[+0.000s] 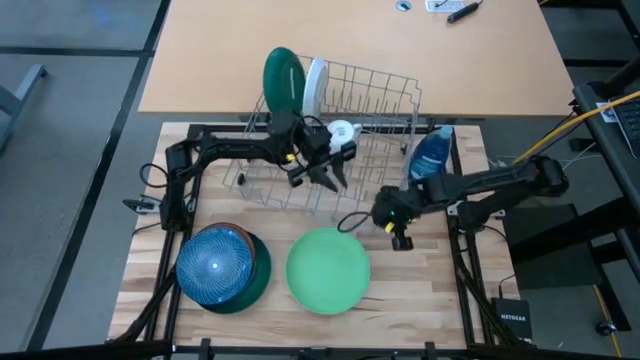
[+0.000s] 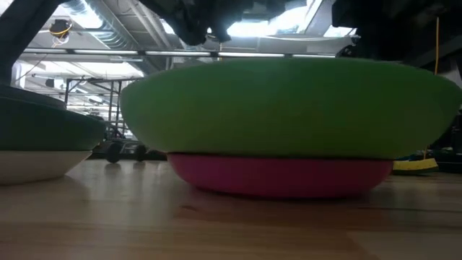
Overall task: Sort dishes
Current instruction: Put the light green plate in the dish rack
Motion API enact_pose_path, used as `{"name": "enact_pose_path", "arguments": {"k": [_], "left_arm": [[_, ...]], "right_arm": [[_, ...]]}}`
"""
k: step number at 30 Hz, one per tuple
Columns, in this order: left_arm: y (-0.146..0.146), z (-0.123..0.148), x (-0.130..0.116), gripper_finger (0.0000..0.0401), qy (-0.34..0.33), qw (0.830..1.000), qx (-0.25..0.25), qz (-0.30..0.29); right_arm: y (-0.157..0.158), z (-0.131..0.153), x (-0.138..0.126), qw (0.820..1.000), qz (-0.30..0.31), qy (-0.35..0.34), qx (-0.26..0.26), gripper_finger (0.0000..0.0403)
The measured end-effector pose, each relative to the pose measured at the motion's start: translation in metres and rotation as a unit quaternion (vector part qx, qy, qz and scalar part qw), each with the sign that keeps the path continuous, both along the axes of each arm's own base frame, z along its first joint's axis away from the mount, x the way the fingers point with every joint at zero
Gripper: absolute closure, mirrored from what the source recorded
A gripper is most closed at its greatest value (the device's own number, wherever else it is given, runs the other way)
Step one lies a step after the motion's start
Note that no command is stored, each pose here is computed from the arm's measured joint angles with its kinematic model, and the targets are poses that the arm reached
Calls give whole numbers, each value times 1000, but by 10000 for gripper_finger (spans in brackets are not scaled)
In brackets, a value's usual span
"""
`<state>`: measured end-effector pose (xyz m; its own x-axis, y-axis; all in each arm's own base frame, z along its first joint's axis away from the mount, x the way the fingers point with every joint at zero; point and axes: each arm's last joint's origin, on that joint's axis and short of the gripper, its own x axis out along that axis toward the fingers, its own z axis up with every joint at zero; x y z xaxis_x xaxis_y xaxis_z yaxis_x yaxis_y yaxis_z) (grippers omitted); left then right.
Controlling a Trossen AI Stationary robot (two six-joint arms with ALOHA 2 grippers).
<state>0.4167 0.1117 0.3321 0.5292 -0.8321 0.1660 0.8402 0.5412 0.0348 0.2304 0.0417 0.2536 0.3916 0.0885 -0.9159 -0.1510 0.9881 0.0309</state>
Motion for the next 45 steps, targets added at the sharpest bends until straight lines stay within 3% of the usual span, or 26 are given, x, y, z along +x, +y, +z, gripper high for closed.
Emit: {"name": "enact_pose_path", "arguments": {"k": [5,18,24,28,30,33,35,37,39,45], "left_arm": [[-8,18,-8,306,-29,1000,7,2],[-43,95,-60,306,-133,990,40,-7],[-83,94,-61,306,-42,997,45,-39],[-112,69,-65,306,63,994,88,17],[-126,52,-72,306,134,976,149,81],[-150,28,-84,306,250,918,256,167],[-170,15,-92,306,310,879,308,192],[-190,5,-97,306,343,853,342,195],[-210,-7,-100,306,367,835,368,182],[-258,-33,-101,306,364,811,430,155]], "right_arm": [[12,1,-2,995,-52,-23,-80,402],[17,25,-9,977,-110,-147,-112,402],[13,48,-22,963,-130,-217,-88,402],[19,63,-32,954,-120,-268,-58,402],[24,68,-37,951,-108,-286,-44,402],[35,75,-42,945,-85,-314,-20,402],[43,78,-44,942,-68,-328,-5,402],[51,81,-46,939,-50,-340,12,402],[59,83,-48,935,-35,-352,27,402],[77,86,-49,925,-7,-376,58,402]]}}
